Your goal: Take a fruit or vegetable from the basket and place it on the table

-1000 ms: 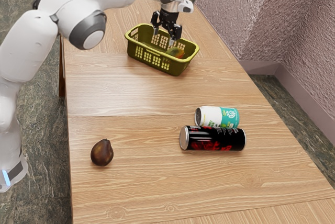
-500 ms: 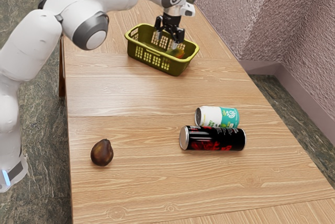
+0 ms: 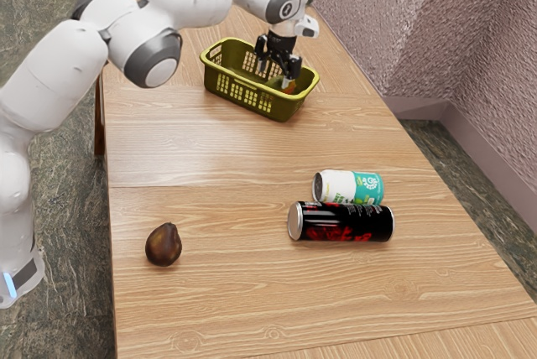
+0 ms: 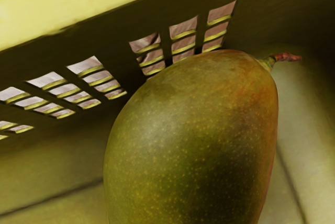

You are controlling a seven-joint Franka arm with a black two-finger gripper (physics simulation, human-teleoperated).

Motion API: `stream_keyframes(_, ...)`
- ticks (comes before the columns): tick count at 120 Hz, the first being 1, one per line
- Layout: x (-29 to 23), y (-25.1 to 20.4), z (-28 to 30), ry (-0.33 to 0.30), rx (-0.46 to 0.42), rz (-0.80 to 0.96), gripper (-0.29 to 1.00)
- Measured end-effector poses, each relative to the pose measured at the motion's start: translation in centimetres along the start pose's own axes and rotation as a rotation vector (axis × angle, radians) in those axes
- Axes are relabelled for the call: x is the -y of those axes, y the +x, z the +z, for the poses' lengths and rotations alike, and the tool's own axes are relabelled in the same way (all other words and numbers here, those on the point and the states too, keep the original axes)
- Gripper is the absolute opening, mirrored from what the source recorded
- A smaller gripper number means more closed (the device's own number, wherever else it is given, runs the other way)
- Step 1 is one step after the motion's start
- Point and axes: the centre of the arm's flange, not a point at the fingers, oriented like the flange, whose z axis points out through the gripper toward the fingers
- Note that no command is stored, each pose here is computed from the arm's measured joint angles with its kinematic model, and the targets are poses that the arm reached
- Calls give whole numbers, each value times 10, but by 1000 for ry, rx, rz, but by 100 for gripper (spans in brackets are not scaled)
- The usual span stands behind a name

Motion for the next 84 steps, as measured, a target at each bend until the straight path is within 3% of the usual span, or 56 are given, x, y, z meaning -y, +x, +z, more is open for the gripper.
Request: stream_keyframes(84, 5, 4, 35, -7, 41, -6, 70)
